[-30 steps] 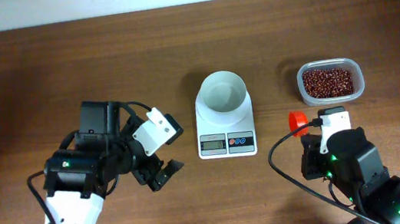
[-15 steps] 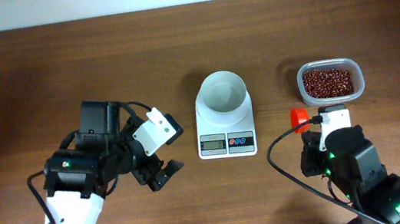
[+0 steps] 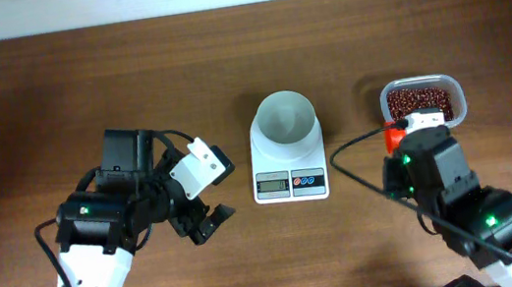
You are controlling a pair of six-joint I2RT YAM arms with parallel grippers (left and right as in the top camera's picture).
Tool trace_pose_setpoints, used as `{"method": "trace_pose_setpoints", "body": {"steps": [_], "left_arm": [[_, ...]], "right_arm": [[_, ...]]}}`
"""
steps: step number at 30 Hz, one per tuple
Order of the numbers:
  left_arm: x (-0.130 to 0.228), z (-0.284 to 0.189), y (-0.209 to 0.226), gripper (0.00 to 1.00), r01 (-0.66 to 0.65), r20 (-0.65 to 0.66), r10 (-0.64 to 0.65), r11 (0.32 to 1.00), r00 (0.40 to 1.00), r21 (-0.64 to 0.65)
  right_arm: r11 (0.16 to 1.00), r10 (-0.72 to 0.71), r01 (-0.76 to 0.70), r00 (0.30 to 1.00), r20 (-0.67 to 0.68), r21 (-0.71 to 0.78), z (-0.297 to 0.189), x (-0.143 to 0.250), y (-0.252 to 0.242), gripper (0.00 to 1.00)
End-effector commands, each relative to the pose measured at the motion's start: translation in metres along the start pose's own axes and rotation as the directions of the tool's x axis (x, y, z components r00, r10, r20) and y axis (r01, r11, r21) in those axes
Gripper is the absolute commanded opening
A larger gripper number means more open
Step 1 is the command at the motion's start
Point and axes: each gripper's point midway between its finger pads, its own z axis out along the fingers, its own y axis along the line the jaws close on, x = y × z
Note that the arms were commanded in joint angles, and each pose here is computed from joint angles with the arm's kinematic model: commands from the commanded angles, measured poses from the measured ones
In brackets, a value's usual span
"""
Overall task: Scoop and weigh 50g on scale
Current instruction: 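Carry the red scoop with the right gripper toward the bean tub, then lower the red scoop into the beans with the right gripper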
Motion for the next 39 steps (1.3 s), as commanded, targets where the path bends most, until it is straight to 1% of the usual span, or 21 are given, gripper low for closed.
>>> {"method": "trace_pose_setpoints", "body": {"steps": [1,4,8,13,16,23,28,31,33,38,39], "left_arm": [[-0.006,-0.005,0.003,0.99,-0.025,0.018,0.025,1.0,1.0,-0.011],[-0.006,-0.005,0.003,0.99,-0.025,0.018,0.025,1.0,1.0,-0.011],[-0.006,-0.005,0.003,0.99,-0.025,0.019,0.026,1.0,0.999,-0.011],[-0.006,-0.005,0.003,0.99,-0.025,0.019,0.026,1.0,0.999,-0.011],[-0.006,-0.005,0.003,0.99,-0.025,0.018,0.025,1.0,1.0,-0.011],[-0.006,-0.005,0.003,0.99,-0.025,0.019,0.026,1.0,0.999,-0.011],[-0.006,-0.005,0.003,0.99,-0.025,0.018,0.025,1.0,1.0,-0.011],[-0.006,-0.005,0.003,0.99,-0.025,0.018,0.025,1.0,1.0,-0.011],[-0.006,-0.005,0.003,0.99,-0.026,0.018,0.026,1.0,0.999,-0.011],[-0.006,-0.005,0.003,0.99,-0.025,0.019,0.026,1.0,0.999,-0.011],[-0.006,-0.005,0.003,0.99,-0.025,0.019,0.026,1.0,0.999,-0.011]], "right_arm": [[0.996,0.033,-0.031,0.999,-0.025,0.09,0.003,-0.013,-0.022,0.04],[0.989,0.071,-0.059,0.994,-0.083,0.139,0.009,-0.016,-0.036,0.04],[0.992,0.007,0.015,0.987,-0.163,0.129,0.018,-0.018,-0.035,0.04],[0.989,-0.039,0.067,0.979,-0.201,0.135,0.023,-0.023,-0.035,0.04],[0.988,-0.051,0.08,0.977,-0.205,0.133,0.023,-0.022,-0.035,0.04],[0.979,-0.141,0.166,0.971,-0.195,0.12,0.024,-0.028,-0.035,0.04],[0.96,-0.151,0.178,0.98,-0.133,0.216,0.032,-0.047,-0.047,0.04],[0.94,-0.246,0.275,0.956,-0.16,0.201,0.045,-0.049,-0.044,0.04],[0.929,-0.28,0.313,0.944,-0.175,0.199,0.053,-0.05,-0.046,0.04],[0.931,-0.192,0.239,0.964,-0.186,0.275,0.063,-0.056,-0.085,0.04],[0.932,-0.201,0.247,0.962,-0.187,0.266,0.064,-0.057,-0.087,0.04]]}}
